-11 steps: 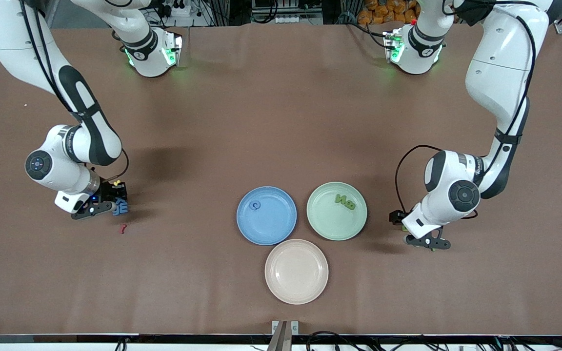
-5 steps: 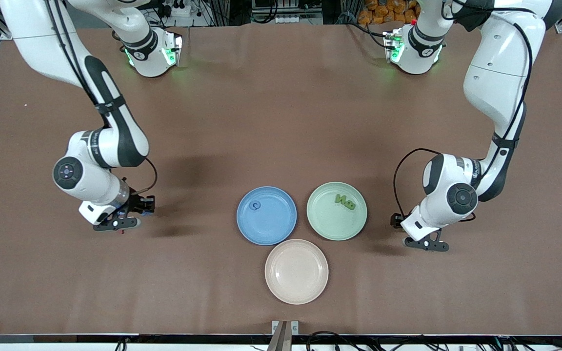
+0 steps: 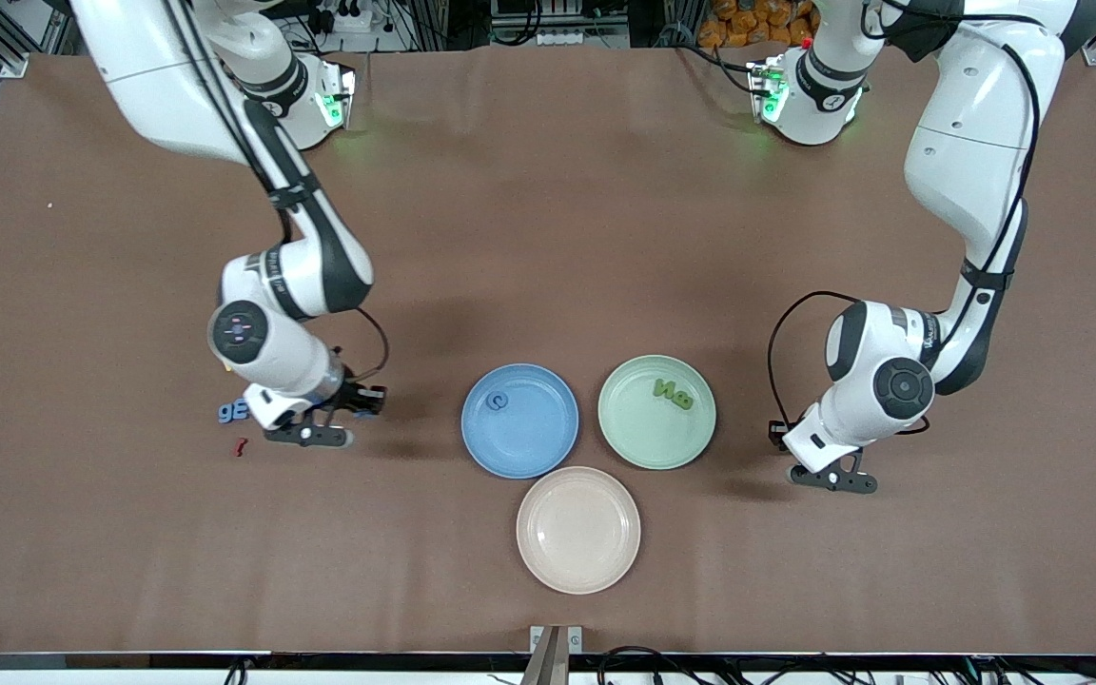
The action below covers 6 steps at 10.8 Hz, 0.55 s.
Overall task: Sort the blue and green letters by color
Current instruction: 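Release the X on the blue plate while the left gripper grasps the u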
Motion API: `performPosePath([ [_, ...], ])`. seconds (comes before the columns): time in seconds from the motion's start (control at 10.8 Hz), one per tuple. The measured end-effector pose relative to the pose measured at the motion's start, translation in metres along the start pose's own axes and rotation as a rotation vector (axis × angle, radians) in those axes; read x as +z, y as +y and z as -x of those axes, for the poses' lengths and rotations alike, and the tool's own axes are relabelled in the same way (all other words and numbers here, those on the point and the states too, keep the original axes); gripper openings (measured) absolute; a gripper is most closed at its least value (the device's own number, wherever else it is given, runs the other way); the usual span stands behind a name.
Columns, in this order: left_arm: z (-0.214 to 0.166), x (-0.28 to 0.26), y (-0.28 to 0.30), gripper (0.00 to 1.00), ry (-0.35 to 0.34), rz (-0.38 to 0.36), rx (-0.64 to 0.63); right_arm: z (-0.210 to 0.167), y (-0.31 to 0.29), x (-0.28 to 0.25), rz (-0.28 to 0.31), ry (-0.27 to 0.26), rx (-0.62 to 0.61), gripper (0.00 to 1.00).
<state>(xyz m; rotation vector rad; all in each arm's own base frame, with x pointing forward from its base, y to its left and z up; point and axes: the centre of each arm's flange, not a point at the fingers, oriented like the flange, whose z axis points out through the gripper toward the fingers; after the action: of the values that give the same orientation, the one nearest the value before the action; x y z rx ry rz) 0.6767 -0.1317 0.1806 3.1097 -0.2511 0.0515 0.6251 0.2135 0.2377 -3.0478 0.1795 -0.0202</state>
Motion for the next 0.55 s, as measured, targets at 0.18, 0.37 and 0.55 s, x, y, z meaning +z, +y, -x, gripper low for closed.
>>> performPosePath([
  [0.18,-0.002,-0.003,0.004,0.27,0.007,0.004,0.005,0.006,-0.056,0.003,-0.032,0.014,0.113,0.35],
  [0.37,-0.006,-0.017,0.008,0.27,0.015,0.003,-0.005,0.005,-0.095,-0.001,-0.083,0.021,0.242,0.35],
  [0.55,-0.009,-0.040,0.021,0.27,-0.004,-0.004,-0.033,0.004,-0.125,-0.006,-0.131,0.020,0.366,0.35],
])
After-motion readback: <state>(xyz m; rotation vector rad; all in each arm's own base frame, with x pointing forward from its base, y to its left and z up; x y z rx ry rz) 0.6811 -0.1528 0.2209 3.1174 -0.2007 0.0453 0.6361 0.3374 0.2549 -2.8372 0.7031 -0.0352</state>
